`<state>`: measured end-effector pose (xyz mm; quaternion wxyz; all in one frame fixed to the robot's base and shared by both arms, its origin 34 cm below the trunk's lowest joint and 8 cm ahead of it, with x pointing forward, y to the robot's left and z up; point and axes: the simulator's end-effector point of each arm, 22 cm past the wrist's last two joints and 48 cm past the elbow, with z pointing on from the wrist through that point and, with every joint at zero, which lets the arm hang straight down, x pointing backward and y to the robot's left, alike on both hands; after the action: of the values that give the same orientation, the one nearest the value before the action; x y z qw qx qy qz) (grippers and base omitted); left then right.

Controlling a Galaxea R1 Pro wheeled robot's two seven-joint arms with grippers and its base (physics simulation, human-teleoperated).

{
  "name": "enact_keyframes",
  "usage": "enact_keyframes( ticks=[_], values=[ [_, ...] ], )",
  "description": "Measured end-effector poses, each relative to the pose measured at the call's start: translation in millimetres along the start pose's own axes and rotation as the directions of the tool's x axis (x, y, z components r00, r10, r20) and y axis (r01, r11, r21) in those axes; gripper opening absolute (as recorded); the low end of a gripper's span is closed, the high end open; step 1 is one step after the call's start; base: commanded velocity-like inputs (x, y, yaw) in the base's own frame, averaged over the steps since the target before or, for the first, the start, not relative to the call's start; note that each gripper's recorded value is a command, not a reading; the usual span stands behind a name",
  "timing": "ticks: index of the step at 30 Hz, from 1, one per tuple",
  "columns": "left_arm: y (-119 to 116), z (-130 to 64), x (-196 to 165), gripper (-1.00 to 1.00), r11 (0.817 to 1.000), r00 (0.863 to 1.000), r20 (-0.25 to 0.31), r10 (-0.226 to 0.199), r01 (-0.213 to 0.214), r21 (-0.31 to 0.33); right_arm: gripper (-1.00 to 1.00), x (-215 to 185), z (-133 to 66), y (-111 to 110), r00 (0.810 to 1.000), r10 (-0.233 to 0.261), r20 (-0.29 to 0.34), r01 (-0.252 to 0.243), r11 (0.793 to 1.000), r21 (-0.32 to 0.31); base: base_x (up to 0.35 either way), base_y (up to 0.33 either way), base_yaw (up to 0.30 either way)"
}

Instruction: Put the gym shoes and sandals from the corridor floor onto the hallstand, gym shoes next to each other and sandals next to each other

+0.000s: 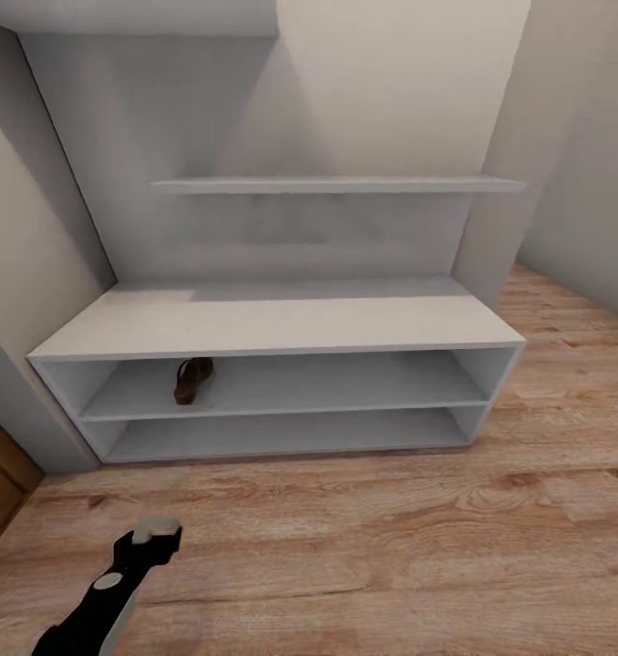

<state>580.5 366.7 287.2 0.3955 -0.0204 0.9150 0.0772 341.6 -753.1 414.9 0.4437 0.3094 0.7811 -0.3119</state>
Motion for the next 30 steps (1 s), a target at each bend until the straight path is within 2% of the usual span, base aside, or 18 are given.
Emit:
enact_keyframes(
  ticks=[1, 2, 3, 5, 6, 7, 9, 11, 13, 15, 17, 18, 21, 24, 26, 30],
  values=[
    [-8, -5.4, 10, 1.00, 0.999, 1.000, 0.015, -0.003, 0.003, 0.048, -1.00, 0, -0.1, 0, 1.000, 0.000, -0.001, 0.000, 1.000, -0.001, -0.010, 0.000, 0.000],
    [-17, -15.0, 27, 1.00, 0.992, 0.999, 0.034, -0.008, 0.004, 0.122, -1.00, 2, -0.2, 1, 1.000, 0.000, -0.002, 0.000, 1.000, -0.002, -0.008, 0.000, 0.000],
    [-20, -19.3, 33, 1.00, 0.989, 0.999, 0.039, -0.010, 0.004, 0.147, -1.00, 2, -0.3, 1, 1.000, 0.000, -0.003, 0.000, 1.000, -0.002, -0.004, 0.000, 0.000],
    [-30, -38.9, 58, 1.00, 0.969, 0.998, 0.064, -0.014, -0.002, 0.245, -1.00, 4, -0.6, 2, 1.000, -0.001, -0.007, 0.001, 1.000, -0.004, -0.002, 0.000, 0.000],
    [-32, -43.3, 63, 1.00, 0.965, 0.998, 0.067, -0.015, -0.003, 0.263, -1.00, 4, -0.8, 2, 1.000, 0.000, -0.008, 0.000, 1.000, -0.004, -0.001, 0.000, 0.000],
    [-38, -52.1, 75, 1.00, 0.955, 0.998, 0.069, -0.014, -0.007, 0.297, -1.00, 6, -1.4, 3, 1.000, 0.001, -0.010, -0.001, 1.000, -0.006, 0.000, 0.000, 0.000],
    [-52, -75.6, 105, 1.00, 0.922, 0.999, 0.053, -0.006, -0.015, 0.388, -1.00, 10, -2.7, 6, 1.000, 0.004, -0.015, -0.004, 1.000, -0.008, 0.000, 0.000, 0.000],
    [-64, -89.9, 120, 1.00, 0.892, 0.999, 0.039, -0.002, -0.016, 0.451, -1.00, 11, -3.2, 7, 1.000, 0.005, -0.017, -0.005, 1.000, -0.009, 0.000, 0.000, 0.000],
    [-71, -97.6, 127, 1.00, 0.872, 0.999, 0.032, 0.000, -0.016, 0.489, -1.00, 12, -3.4, 7, 1.000, 0.006, -0.018, -0.006, 1.000, -0.010, 0.000, 0.000, 0.000],
    [-77, -103.9, 135, 1.00, 0.857, 1.000, 0.018, 0.000, -0.009, 0.515, -1.00, 15, -4.8, 10, 1.000, 0.009, -0.022, -0.010, 1.000, -0.012, 0.000, 0.000, 0.000],
    [-79, -106.3, 140, 1.00, 0.854, 1.000, 0.006, -0.002, -0.001, 0.521, -1.00, 19, -6.5, 13, 1.000, 0.015, -0.027, -0.015, 1.000, -0.015, 0.000, 0.000, 0.000],
    [-80, -110.1, 152, 1.00, 0.850, 1.000, -0.021, -0.003, 0.014, 0.527, -1.00, 29, -10.8, 21, 0.999, 0.025, -0.041, -0.026, 0.999, -0.021, 0.000, 0.000, 0.000],
    [-80, -110.7, 154, 1.00, 0.850, 1.000, -0.025, -0.003, 0.016, 0.527, -1.00, 31, -11.7, 22, 0.999, 0.030, -0.042, -0.031, 0.999, -0.020, 0.000, 0.000, 0.000],
    [-81, -111.4, 156, 1.00, 0.849, 1.000, -0.028, -0.005, 0.019, 0.528, -1.00, 53, -20.9, 36, 0.996, 0.049, -0.074, -0.051, 0.998, -0.032, 0.000, 0.000, 0.000],
    [-80, -111.0, 155, 1.00, 0.850, 1.000, -0.027, -0.005, 0.018, 0.527, -1.00, 70, -28.5, 59, 0.994, 0.041, -0.101, -0.048, 0.997, -0.068, -0.052, -0.018, 0.000],
    [-76, -109.7, 153, 1.00, 0.855, 1.000, -0.024, -0.015, 0.026, 0.517, -1.00, 72, -29.4, 66, 0.994, 0.029, -0.107, -0.038, 0.996, -0.083, -0.180, -0.104, 0.000]
  ],
)
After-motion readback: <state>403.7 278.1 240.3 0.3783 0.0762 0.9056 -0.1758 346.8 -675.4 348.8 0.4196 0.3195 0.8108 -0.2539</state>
